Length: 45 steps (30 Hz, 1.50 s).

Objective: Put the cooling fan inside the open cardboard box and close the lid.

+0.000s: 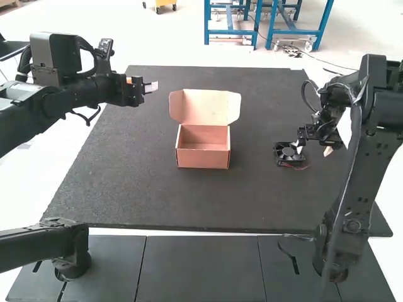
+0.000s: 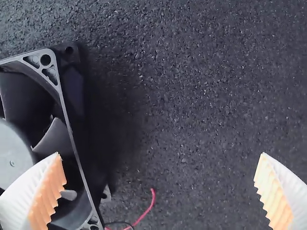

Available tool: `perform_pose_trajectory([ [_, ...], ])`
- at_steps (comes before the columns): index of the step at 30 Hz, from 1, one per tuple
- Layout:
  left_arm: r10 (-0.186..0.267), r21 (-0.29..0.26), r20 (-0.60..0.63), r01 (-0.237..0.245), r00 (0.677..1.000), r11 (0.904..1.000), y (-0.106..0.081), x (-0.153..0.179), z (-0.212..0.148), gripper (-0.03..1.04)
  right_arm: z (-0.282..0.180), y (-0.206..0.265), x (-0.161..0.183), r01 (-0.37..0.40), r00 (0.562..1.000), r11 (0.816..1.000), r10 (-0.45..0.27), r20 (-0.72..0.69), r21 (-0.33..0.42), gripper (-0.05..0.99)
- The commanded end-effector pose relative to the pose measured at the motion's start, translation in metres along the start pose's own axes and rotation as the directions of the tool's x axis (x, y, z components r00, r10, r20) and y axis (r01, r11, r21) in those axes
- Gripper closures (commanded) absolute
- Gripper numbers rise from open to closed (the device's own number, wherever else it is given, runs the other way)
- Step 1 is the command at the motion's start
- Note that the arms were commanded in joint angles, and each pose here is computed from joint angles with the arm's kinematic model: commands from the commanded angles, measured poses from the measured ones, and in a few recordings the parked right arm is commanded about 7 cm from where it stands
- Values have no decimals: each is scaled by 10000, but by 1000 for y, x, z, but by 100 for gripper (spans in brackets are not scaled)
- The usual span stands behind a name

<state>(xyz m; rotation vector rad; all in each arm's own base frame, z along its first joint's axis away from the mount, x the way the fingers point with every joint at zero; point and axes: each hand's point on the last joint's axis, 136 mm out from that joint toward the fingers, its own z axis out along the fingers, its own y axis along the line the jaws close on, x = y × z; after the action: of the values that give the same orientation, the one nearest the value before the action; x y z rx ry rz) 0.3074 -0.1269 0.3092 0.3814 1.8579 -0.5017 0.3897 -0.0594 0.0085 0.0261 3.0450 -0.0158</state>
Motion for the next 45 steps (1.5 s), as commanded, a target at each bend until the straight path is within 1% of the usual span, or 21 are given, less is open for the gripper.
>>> perform_pose_trajectory([
  [1,105,-91,509,-101,9986,9999,-2,-17,-8,11,-2,0,-10,-22,9999,10000,23,150,-67,3],
  [5,115,-90,538,-110,9985,9999,-2,-18,-8,11,2,1,-8,-24,10000,10000,24,-50,-79,4],
  [9,101,-103,555,-95,9984,9999,-1,-18,-8,11,6,5,-6,34,9997,9999,-37,-230,-127,8],
  [12,116,-101,598,-110,9981,9999,-1,-19,-8,11,8,6,-8,33,9997,9999,-37,-259,-148,15],
  [17,130,-96,685,-123,9976,9999,-2,-23,-9,11,10,11,-12,44,9997,9994,-51,-221,-333,30],
  [22,150,-96,700,-143,9974,9999,-2,-23,-9,11,14,18,-12,127,9995,9985,-142,-289,-536,39],
  [28,169,-94,757,-163,9970,9998,-2,-26,-10,11,18,38,-4,358,9968,9936,-431,-670,-1070,56],
  [30,160,-95,728,-153,9972,9998,-2,-25,-10,11,19,44,0,420,9953,9917,-523,-821,-1219,60],
  [33,155,-95,714,-148,9973,9998,-2,-25,-10,11,21,52,3,486,9935,9881,-628,-945,-1456,73],
  [34,145,-97,685,-139,9975,9999,-2,-24,-10,11,21,54,3,477,9934,9873,-627,-957,-1518,76],
  [35,145,-97,685,-139,9975,9999,-2,-24,-10,11,21,55,3,445,9936,9872,-597,-959,-1530,76],
  [37,158,-81,712,-153,9973,9999,-3,-25,-11,11,21,59,3,444,9936,9848,-610,-946,-1681,85],
  [39,145,-97,685,-139,9975,9999,-2,-24,-10,11,20,62,1,421,9941,9828,-592,-908,-1796,95],
  [45,140,-97,671,-134,9977,9999,-2,-24,-10,11,18,62,1,127,9953,9822,-303,-915,-1872,95],
])
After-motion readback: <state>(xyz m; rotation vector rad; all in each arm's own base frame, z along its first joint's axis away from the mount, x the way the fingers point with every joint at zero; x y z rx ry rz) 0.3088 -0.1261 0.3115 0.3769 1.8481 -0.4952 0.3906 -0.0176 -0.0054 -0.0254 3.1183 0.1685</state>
